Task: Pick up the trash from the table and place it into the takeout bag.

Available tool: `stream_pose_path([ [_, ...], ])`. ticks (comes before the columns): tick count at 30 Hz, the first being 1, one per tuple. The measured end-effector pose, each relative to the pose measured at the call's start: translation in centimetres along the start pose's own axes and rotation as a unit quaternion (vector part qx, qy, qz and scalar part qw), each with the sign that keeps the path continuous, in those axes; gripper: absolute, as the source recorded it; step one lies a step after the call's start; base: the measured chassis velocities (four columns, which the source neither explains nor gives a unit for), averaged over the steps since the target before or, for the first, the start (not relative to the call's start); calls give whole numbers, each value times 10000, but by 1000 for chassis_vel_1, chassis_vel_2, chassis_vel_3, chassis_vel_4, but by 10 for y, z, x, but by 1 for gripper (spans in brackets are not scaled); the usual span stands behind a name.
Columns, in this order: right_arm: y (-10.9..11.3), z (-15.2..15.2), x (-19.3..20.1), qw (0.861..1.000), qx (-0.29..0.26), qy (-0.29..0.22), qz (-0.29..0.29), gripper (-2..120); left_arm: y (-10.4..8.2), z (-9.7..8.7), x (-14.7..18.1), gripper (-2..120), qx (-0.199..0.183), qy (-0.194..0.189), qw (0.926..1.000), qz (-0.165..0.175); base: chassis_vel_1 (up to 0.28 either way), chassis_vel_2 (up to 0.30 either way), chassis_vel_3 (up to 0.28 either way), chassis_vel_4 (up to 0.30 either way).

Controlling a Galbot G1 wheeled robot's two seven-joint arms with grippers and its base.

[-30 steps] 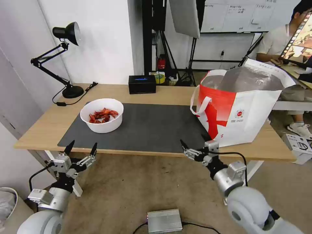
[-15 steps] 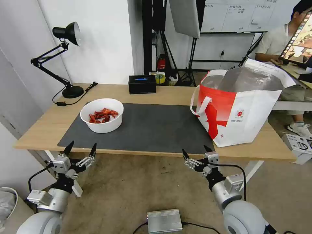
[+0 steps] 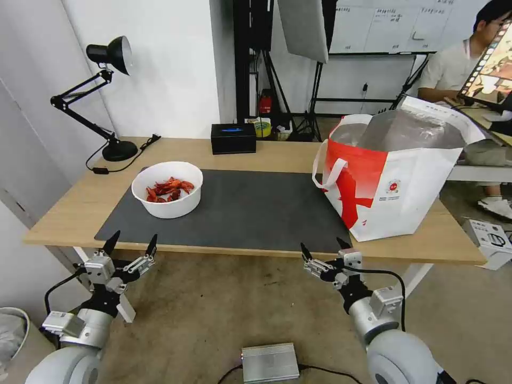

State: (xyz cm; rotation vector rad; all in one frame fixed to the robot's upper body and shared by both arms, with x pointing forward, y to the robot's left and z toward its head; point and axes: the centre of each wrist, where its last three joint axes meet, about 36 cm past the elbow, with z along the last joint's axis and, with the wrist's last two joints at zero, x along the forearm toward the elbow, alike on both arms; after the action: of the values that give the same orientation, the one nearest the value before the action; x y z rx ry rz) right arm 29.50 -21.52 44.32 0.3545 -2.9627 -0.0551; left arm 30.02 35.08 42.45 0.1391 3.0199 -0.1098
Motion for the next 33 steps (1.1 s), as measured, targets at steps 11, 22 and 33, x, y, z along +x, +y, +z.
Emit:
stream_pose_path([
  [11, 0, 0, 0, 10000, -3, -1, -5, 100, 25, -57, -48, 100, 569, 751, 9947, -418, 0, 0, 0, 0],
  [22, 0, 0, 0, 10000, -1, -1, -7, 100, 44, -108, -138, 100, 1474, 1485, 9763, -552, 0, 0, 0, 0],
  [33, 0, 0, 0, 10000, -1, 0, -11, 100, 63, -127, -205, 100, 1124, 2383, 9619, -727, 0, 0, 0, 0],
])
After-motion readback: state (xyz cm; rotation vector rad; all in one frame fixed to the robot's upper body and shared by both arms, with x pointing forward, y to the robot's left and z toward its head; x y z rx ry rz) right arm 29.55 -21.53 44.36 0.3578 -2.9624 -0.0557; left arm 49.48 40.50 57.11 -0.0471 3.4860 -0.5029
